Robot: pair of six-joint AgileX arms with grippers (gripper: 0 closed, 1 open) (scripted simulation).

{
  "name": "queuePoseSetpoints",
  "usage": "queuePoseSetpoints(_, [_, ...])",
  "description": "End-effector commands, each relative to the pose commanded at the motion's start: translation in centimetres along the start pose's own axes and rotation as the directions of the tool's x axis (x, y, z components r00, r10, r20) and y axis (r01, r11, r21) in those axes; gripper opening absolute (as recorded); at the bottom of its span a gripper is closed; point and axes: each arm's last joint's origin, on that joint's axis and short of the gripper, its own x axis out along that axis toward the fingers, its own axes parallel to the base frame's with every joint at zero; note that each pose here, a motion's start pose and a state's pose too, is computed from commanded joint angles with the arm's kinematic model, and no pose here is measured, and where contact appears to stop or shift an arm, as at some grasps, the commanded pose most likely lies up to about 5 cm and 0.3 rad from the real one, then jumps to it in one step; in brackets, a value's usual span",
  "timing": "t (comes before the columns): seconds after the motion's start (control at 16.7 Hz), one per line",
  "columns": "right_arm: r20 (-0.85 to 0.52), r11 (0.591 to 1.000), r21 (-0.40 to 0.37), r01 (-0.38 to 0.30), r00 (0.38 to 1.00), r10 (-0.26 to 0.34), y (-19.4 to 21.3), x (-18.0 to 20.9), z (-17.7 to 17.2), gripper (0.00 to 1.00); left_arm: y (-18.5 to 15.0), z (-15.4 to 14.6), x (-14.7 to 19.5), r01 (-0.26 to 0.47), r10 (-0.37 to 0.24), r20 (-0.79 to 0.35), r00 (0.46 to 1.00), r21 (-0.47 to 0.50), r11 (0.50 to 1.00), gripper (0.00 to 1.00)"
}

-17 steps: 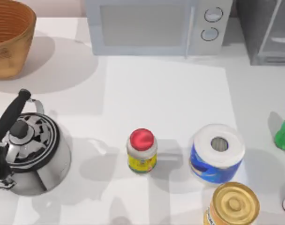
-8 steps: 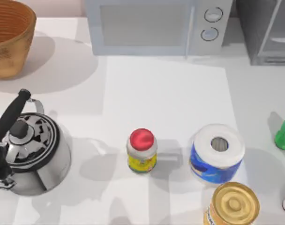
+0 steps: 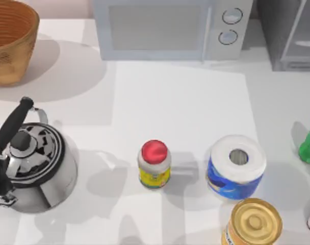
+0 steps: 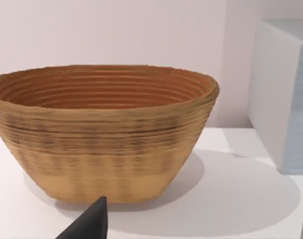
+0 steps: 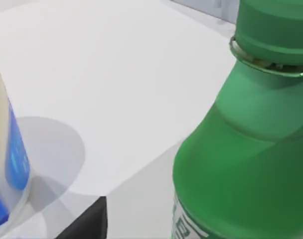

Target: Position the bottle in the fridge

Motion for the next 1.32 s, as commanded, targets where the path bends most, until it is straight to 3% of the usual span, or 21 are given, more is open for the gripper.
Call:
queuePoseSetpoints(0.36, [0.003, 1.000, -0.001, 0.000, 1.000, 0.000, 0.5, 2.7, -0.9, 1.00, 0.0, 0.0, 0.0, 0.000, 0.000, 0.000, 1.000, 0.000, 1.000, 1.00])
queuePoseSetpoints(0.72, [0.002, 1.000, 0.001, -0.001, 1.000, 0.001, 0.6, 2.9, -1.1, 1.00, 0.0, 0.0, 0.0, 0.000, 0.000, 0.000, 1.000, 0.000, 1.000, 1.00])
queuePoseSetpoints(1.32, [0.002, 1.000, 0.001, -0.001, 1.000, 0.001, 0.6, 2.9, -1.1, 0.25, 0.0, 0.0, 0.0, 0.000, 0.000, 0.000, 1.000, 0.000, 1.000, 1.00])
